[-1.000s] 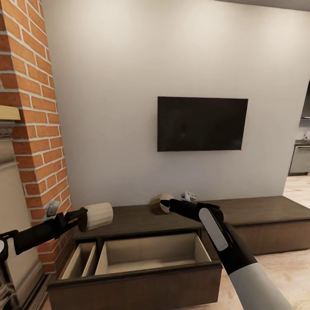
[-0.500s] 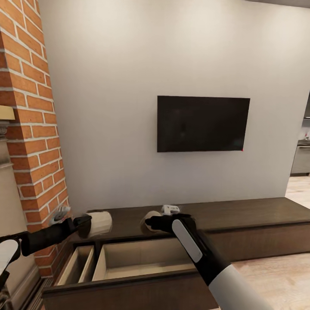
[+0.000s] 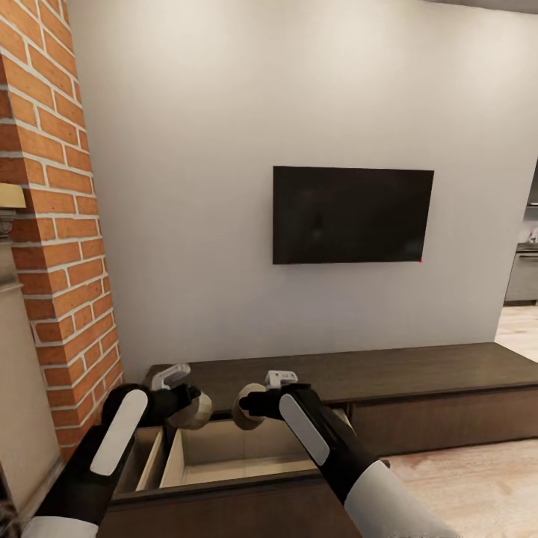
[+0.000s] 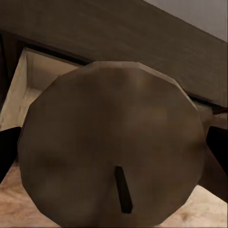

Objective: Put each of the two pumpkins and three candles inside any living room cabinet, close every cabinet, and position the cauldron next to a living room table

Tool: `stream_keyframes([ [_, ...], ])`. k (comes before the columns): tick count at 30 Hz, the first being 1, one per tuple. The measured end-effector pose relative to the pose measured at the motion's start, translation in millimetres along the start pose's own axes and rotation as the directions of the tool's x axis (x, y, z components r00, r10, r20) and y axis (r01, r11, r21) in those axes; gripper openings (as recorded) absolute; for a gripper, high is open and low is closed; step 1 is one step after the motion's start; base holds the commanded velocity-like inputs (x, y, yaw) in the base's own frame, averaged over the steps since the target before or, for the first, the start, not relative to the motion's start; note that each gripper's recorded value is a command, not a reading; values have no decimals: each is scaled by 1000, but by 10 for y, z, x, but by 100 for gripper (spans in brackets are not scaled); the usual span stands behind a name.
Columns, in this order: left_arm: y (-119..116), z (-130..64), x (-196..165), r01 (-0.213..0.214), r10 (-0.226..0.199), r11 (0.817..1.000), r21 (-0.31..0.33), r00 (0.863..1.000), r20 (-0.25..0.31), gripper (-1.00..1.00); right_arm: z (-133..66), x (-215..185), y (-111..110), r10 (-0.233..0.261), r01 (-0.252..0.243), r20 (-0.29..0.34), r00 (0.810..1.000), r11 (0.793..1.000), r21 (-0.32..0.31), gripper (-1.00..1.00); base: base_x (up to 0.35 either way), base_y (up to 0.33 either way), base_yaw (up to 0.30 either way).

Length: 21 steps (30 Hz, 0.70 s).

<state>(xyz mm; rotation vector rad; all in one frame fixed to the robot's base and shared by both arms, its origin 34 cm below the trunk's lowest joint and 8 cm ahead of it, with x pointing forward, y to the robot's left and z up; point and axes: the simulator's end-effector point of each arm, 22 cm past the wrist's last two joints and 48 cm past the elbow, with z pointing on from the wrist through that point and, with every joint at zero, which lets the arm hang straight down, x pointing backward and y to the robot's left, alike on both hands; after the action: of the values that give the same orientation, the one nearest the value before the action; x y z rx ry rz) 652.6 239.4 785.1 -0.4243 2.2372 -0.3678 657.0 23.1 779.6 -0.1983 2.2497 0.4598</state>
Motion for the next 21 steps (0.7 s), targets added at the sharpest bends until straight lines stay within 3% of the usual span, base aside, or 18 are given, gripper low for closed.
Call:
stream_keyframes([
  [2,55,160,9,9,-8,999,-47,1000,2,-100,21,21,-27,3,-3,-2,1000,1000,7,-100,0,0,0],
  [6,116,435,186,4,-10,994,-109,998,-56,-100,50,65,-139,-14,14,-3,1000,998,65,-100,0,0,0],
  [9,155,517,214,12,-19,991,-133,999,-49,-100,67,47,-217,-35,30,33,999,991,130,-100,0,0,0],
  [13,220,596,271,27,-33,988,-155,999,-40,-100,121,5,-382,-52,44,36,998,981,191,-100,0,0,0],
  [21,62,667,370,-42,38,987,-155,999,-24,-100,196,-49,-587,-30,11,74,997,971,240,-100,0,0,0],
])
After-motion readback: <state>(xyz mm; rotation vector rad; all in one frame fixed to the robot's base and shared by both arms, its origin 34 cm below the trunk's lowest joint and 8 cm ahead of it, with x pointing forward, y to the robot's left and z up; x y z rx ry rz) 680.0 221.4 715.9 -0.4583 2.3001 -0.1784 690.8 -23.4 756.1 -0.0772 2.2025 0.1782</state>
